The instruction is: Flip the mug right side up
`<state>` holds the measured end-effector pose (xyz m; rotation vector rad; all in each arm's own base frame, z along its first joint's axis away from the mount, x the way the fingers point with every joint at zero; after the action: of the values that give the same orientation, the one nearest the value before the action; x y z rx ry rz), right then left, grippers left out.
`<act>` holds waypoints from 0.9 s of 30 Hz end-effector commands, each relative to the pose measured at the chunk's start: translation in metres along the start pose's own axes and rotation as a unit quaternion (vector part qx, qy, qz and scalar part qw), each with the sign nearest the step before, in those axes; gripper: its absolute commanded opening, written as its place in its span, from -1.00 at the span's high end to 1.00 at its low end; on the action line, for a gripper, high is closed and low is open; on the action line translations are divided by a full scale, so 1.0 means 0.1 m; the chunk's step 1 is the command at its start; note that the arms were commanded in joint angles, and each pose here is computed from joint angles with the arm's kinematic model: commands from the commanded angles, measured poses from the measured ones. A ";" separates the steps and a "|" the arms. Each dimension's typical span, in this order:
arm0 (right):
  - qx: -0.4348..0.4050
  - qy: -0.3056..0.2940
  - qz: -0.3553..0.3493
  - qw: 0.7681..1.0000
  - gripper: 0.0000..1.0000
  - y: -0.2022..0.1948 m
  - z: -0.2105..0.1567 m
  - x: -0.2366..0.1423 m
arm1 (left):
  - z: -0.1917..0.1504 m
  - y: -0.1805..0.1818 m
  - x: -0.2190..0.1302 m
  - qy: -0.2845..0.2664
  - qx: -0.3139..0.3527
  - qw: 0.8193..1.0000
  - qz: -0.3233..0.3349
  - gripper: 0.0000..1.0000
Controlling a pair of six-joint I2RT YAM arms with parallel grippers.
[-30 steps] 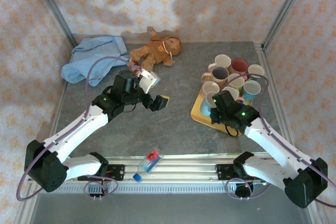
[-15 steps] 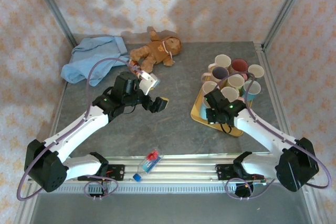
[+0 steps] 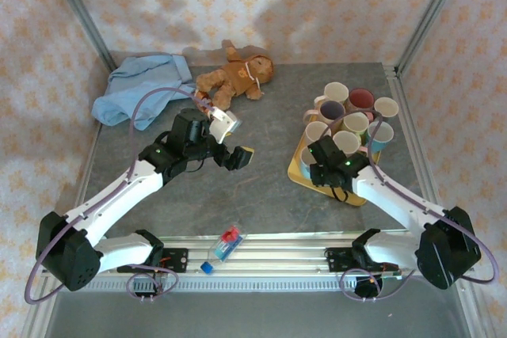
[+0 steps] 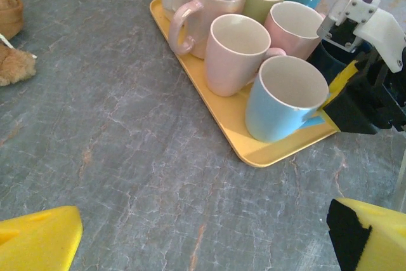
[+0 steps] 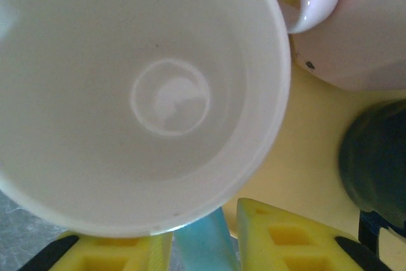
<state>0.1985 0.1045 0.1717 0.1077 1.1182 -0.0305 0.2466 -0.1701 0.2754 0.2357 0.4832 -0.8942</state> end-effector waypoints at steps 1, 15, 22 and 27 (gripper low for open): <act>0.015 -0.025 0.013 0.999 0.32 -0.02 0.01 -0.08 | -0.02 -0.01 -0.11 -0.001 0.001 1.000 0.020 -1.00; 0.061 -0.156 0.127 0.978 -0.08 -0.03 0.25 -0.87 | -0.08 0.18 -0.29 -0.031 -0.044 0.986 0.156 -1.00; 0.056 -0.250 0.153 0.954 -0.44 0.04 0.59 -1.05 | -0.18 0.34 -0.41 -0.056 -0.087 0.968 0.229 -1.00; 0.095 -0.247 0.159 0.951 -0.90 -0.08 1.01 -1.03 | -0.30 0.53 -0.55 -0.052 -0.106 0.948 0.296 -1.00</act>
<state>0.2207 0.0904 0.2817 0.3762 0.6682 0.1023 0.2475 -0.1061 0.2701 0.1454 0.4284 -0.3958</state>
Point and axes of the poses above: each hand's point on the last joint's axis, 136 mm out from that joint toward the fingers, its own x axis out along the fingers, its own y axis along the line the jaws close on, z = x × y, the point moved 9 cm from there along -x, back along the fingers, and after that the axes turned 10 degrees about x, right-handed, at the moved point
